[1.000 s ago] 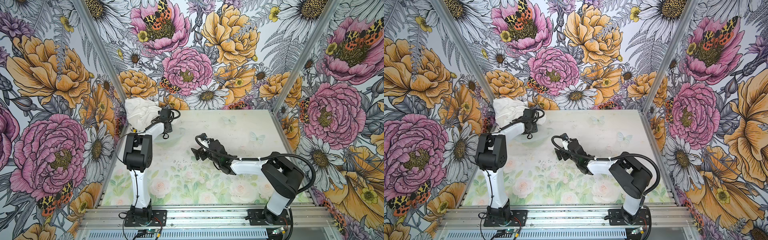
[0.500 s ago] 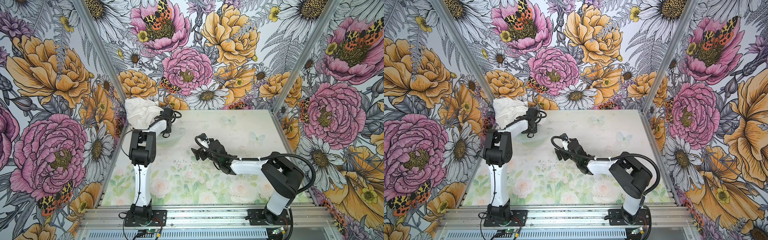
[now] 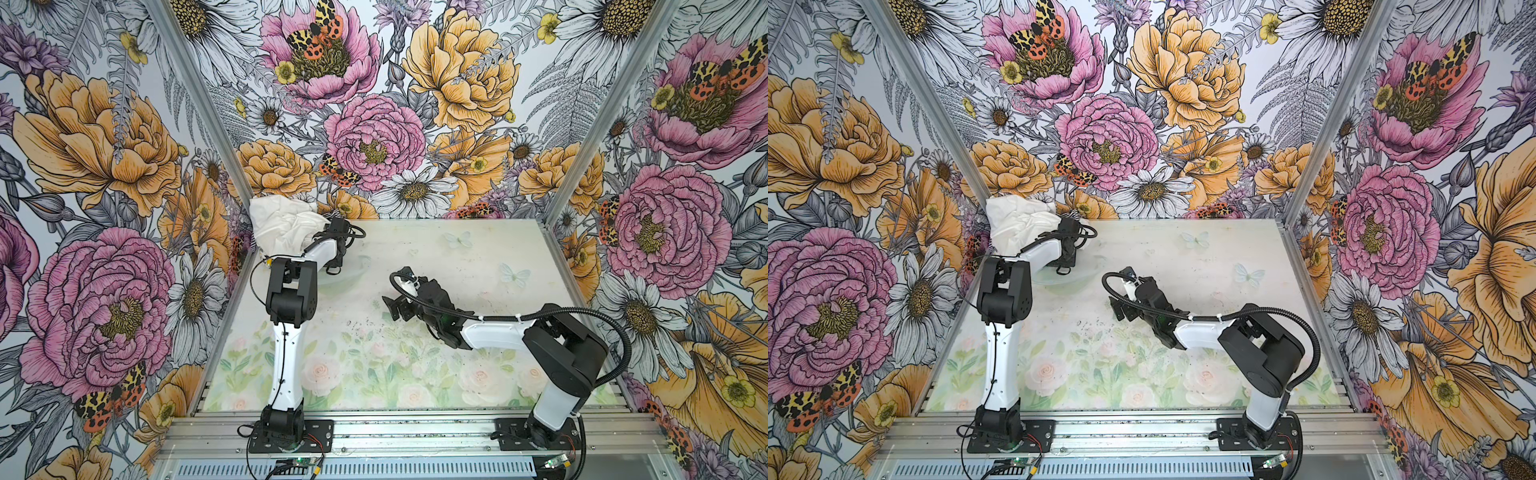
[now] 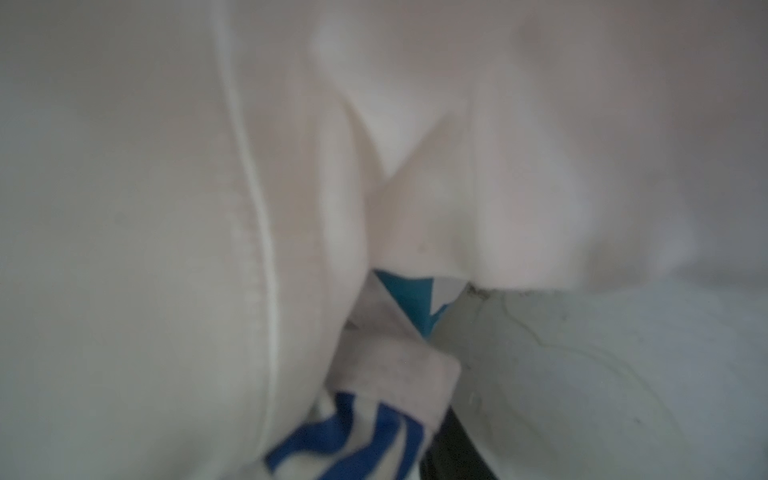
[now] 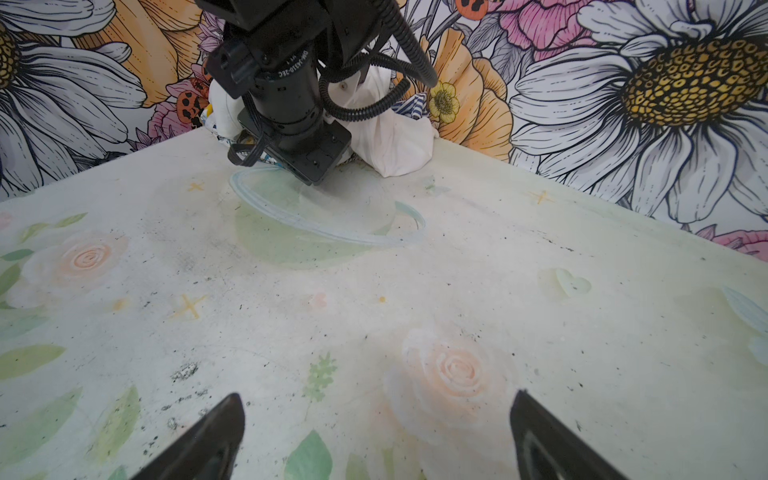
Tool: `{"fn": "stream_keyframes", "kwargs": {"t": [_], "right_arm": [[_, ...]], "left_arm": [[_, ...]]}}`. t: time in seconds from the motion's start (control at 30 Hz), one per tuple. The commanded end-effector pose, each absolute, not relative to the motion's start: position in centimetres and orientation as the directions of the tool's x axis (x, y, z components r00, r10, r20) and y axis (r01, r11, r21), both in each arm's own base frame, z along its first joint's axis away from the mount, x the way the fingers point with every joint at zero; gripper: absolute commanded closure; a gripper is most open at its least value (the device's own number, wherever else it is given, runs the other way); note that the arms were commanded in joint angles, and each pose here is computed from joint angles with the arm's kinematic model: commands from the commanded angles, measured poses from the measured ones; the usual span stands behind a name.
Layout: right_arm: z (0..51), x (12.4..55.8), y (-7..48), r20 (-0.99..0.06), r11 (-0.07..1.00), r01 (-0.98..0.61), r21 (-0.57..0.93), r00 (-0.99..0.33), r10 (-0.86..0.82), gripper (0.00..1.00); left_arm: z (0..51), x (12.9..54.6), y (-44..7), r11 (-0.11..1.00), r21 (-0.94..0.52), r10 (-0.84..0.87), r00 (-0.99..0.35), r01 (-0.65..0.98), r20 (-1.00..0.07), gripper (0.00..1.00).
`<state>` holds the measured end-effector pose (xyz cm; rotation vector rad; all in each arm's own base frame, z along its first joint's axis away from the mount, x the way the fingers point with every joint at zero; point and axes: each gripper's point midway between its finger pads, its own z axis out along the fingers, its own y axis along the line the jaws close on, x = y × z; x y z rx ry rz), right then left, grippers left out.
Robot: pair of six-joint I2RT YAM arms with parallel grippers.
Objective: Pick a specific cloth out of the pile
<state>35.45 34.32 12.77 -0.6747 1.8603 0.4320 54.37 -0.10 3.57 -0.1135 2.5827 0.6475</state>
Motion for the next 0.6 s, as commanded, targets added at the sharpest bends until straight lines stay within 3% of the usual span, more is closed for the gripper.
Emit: {"fn": "stream_keyframes", "kwargs": {"t": [0.0,0.2,0.37,0.57], "right_arm": [[15.1,35.8,34.9,-0.947,0.771,-0.637,-0.026,-0.231,-0.223,0.01],[15.1,35.8,35.0,-0.947,0.769,-0.639,-0.024,-0.232,-0.222,0.01],[15.3,35.8,34.9,-0.948,0.770,-0.637,-0.025,-0.230,-0.221,0.01],[15.4,35.7,34.8,-0.948,0.772,-0.636,-0.027,-0.228,-0.221,0.00]], "left_arm": [[4.4,54.6,-0.2,0.868,0.457,0.052,-0.878,-0.196,-0.476,0.77],[6.6,53.8,0.4,0.840,0.497,0.069,-0.865,-0.218,-0.496,1.00],[11.2,53.4,1.1,0.820,0.505,0.080,-0.821,-0.268,-0.565,1.00],[21.0,52.9,2.2,0.833,0.423,0.060,-0.704,-0.355,-0.708,1.00]]}}
